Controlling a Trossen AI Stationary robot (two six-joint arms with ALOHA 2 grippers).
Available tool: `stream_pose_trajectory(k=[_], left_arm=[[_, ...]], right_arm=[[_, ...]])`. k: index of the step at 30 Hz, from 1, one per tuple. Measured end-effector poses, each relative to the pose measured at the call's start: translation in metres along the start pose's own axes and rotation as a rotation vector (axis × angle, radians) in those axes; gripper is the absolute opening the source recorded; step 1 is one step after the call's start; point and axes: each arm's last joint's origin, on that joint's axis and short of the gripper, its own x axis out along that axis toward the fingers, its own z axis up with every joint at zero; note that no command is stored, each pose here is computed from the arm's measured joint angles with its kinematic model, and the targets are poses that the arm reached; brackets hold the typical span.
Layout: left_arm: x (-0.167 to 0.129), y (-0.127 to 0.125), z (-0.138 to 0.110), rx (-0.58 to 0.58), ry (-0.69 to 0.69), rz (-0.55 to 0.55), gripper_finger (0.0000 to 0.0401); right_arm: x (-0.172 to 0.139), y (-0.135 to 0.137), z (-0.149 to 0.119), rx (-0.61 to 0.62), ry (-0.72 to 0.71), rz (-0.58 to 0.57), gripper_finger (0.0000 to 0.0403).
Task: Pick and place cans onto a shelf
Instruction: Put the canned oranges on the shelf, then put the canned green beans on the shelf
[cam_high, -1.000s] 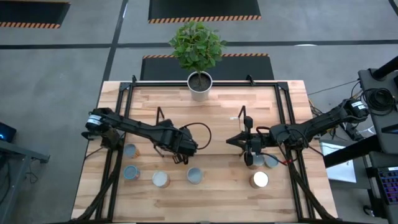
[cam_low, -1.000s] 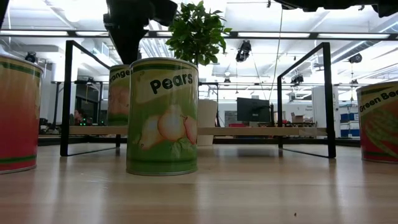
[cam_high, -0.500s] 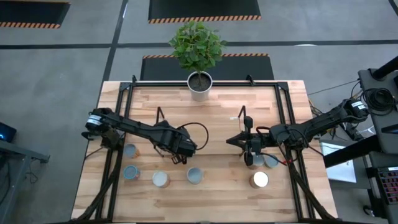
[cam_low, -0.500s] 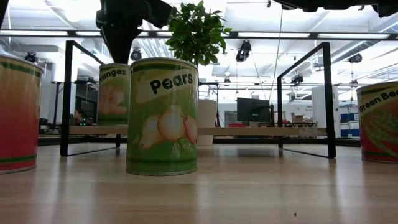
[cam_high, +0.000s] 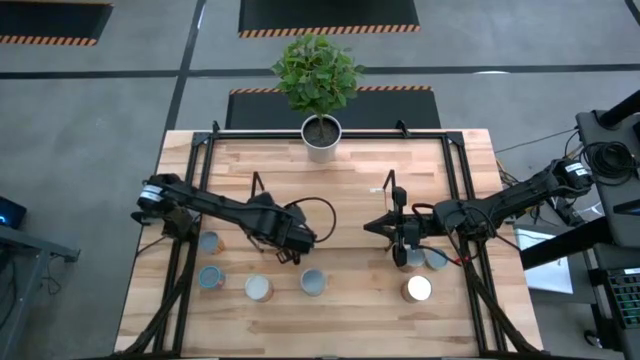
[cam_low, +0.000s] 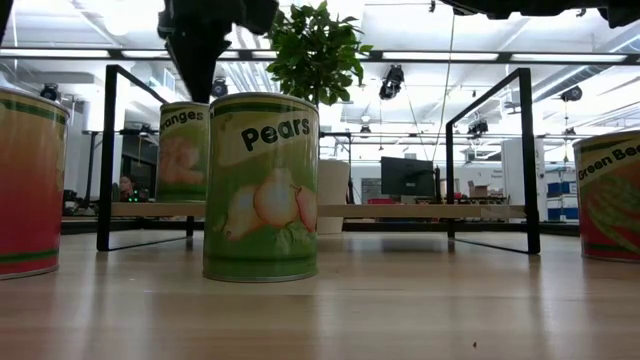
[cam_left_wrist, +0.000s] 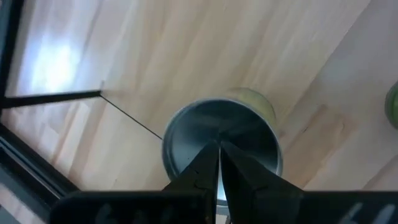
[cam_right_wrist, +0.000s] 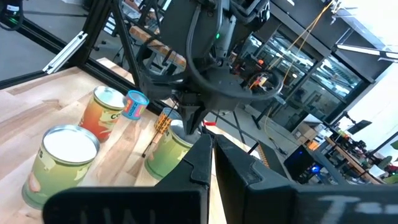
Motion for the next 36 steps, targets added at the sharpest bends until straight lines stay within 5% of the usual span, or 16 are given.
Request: stream_pose_trajectory(k=[8, 19, 30, 36], left_arm=[[-0.035, -0.005, 0.003, 0.065, -0.190, 0.025, 0.0001], [-0.094, -0.059, -0.021, 0.568, -0.728, -0.105, 0.0001], [-0.072, -0.052, -0.037, 0.595, -0.805, -0.161, 0.0001], [-0.064, -0.033, -0.051, 0.561, -0.975, -0.219, 0.0001]], right_arm=[[0.000, -0.001, -0.001, 0.013, 0.024, -0.040, 0.0009], [-0.001, -0.006, 0.006, 0.120, 0.022, -0.078, 0.0009], [0.001, -0.005, 0.034, 0.279, 0.201, 0.077, 0.0009], [-0.009, -0.002, 0.060, 0.427, 0.319, 0.179, 0.0009]])
